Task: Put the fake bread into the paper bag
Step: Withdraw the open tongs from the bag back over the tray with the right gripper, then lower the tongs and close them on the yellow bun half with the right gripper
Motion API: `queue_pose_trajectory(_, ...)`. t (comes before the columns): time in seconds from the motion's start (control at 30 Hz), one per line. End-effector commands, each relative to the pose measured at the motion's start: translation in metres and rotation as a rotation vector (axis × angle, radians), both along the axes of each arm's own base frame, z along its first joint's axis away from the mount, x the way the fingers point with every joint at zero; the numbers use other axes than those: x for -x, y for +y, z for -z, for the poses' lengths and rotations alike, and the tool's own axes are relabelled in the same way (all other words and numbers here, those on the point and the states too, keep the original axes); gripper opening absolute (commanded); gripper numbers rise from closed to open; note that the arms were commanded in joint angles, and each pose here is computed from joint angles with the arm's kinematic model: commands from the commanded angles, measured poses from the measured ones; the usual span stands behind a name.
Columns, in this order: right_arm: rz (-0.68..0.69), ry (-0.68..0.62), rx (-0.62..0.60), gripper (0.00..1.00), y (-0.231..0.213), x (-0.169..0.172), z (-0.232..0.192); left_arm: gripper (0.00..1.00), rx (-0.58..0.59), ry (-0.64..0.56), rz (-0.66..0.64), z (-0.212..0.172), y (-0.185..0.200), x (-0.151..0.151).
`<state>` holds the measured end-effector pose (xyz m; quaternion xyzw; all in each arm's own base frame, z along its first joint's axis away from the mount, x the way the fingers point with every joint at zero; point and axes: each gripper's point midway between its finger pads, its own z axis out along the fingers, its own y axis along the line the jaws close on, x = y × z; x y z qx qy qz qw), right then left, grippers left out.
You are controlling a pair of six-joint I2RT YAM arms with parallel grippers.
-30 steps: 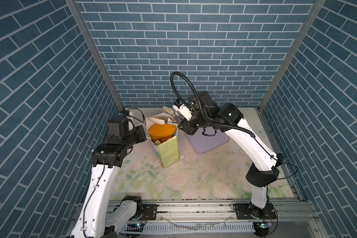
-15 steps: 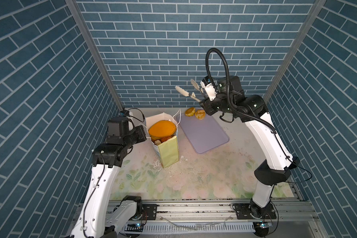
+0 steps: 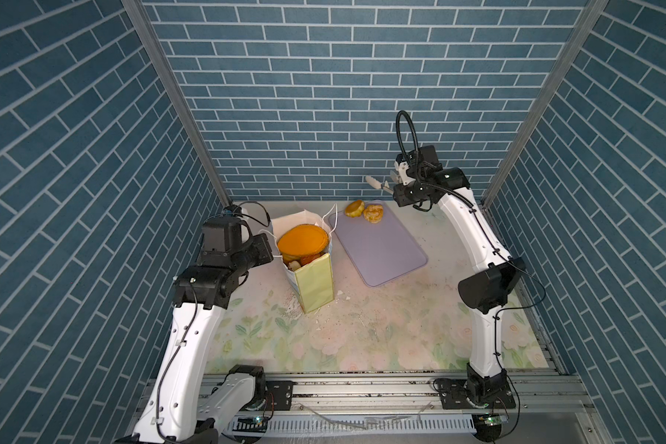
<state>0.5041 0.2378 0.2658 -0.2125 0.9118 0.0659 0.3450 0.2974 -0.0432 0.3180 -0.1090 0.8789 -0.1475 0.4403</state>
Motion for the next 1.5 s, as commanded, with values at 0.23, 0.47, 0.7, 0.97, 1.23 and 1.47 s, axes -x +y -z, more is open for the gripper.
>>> queue_pose_trajectory(0.23, 0.004, 0.025, -0.141, 0.49, 0.044, -0.051, 0.059, 0.00, -0.040, 0.034, -0.004, 0.003, 0.004, -0.002)
queue_pose_trajectory(0.47, -0.035, 0.056, -0.172, 0.48, 0.058, -0.058, 0.088, 0.00, -0.043, 0.046, -0.012, 0.005, 0.005, 0.001)
queue_pose_trajectory(0.7, -0.050, 0.118, -0.191, 0.47, 0.066, -0.053, 0.112, 0.00, -0.035, 0.052, -0.014, 0.006, 0.005, 0.000)
queue_pose_trajectory(0.97, -0.089, 0.203, -0.166, 0.39, 0.073, -0.038, 0.144, 0.00, -0.031, 0.050, -0.014, 0.005, 0.004, 0.000)
queue_pose_trajectory(1.23, -0.101, 0.202, -0.156, 0.22, 0.074, -0.022, 0.127, 0.00, -0.029, 0.042, -0.015, 0.003, 0.004, 0.001)
queue_pose_trajectory(1.47, -0.114, 0.181, -0.213, 0.14, 0.077, 0.002, 0.092, 0.00, -0.024, 0.035, -0.010, 0.003, 0.003, -0.001)
